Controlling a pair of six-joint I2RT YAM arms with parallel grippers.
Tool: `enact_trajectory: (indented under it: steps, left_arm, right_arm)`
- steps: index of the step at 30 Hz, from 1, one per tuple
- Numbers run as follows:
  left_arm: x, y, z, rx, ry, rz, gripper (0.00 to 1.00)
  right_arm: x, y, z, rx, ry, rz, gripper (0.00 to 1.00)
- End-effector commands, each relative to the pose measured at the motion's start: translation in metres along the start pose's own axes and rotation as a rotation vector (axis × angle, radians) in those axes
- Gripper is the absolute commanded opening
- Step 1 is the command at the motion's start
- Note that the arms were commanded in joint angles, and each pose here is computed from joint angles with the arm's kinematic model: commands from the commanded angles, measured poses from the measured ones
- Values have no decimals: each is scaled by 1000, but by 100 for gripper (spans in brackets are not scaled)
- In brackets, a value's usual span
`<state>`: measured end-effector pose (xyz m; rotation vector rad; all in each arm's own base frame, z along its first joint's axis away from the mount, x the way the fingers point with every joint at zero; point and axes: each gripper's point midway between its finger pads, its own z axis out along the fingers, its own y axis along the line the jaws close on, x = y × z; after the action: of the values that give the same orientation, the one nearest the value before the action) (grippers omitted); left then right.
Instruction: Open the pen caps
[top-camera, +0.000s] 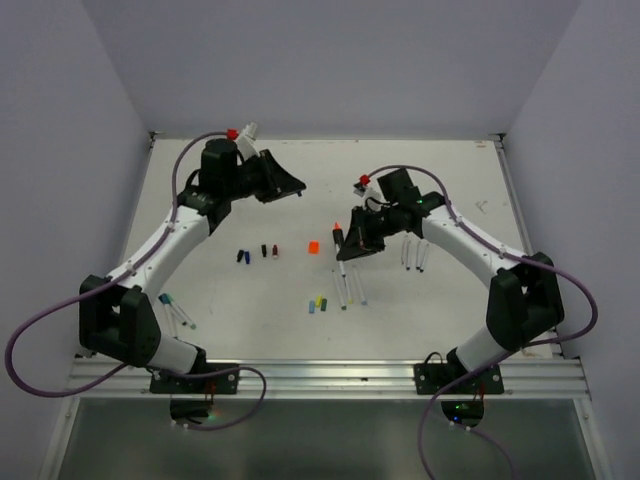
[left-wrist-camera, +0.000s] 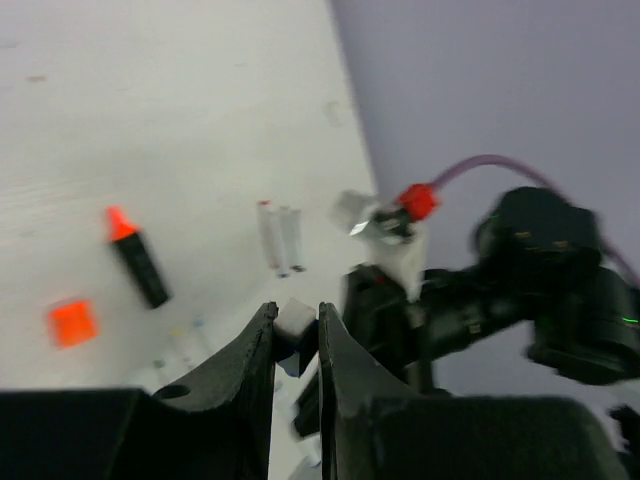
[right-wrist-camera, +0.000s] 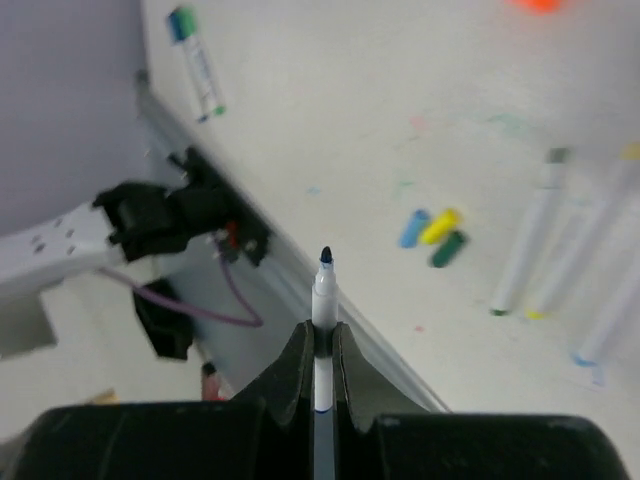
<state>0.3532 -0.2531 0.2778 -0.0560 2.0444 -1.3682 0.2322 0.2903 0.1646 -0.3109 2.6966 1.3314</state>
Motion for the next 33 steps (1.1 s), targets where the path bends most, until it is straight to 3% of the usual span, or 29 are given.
enact_trajectory:
  steps: [1,2,4,7,10,15,22,33]
  left_arm:
    - [37,125,-50,-656,176,47,0]
    - [43,156,-71,-818,203,80,0]
    - [43,186,-98,-981,190,112,0]
    - [36,198,-110,-1030,161,196,0]
    - [39,210,-101,-1001,187,251,0]
    - [45,224,-88,-982,226,255,0]
    - [64,250,-69,-974,306,198,0]
    - [62,264,-61,-991,344,225,0]
  right_arm:
    - [-21,-67,-61,329,-148,87,0]
    - [-19,-79,-71,364,-155,114,0]
    - [-22,-114,-105,512,-194,147,0]
    - [-26,-140,-135,662,-225,137,0]
    - [-22,-166,-159,802,-251,191,0]
    - [-15,-189,-165,855,-235,270,0]
    - [-23,-210,-174,883,-243,339,0]
    - [-32,-242,-165,904,-229,395,0]
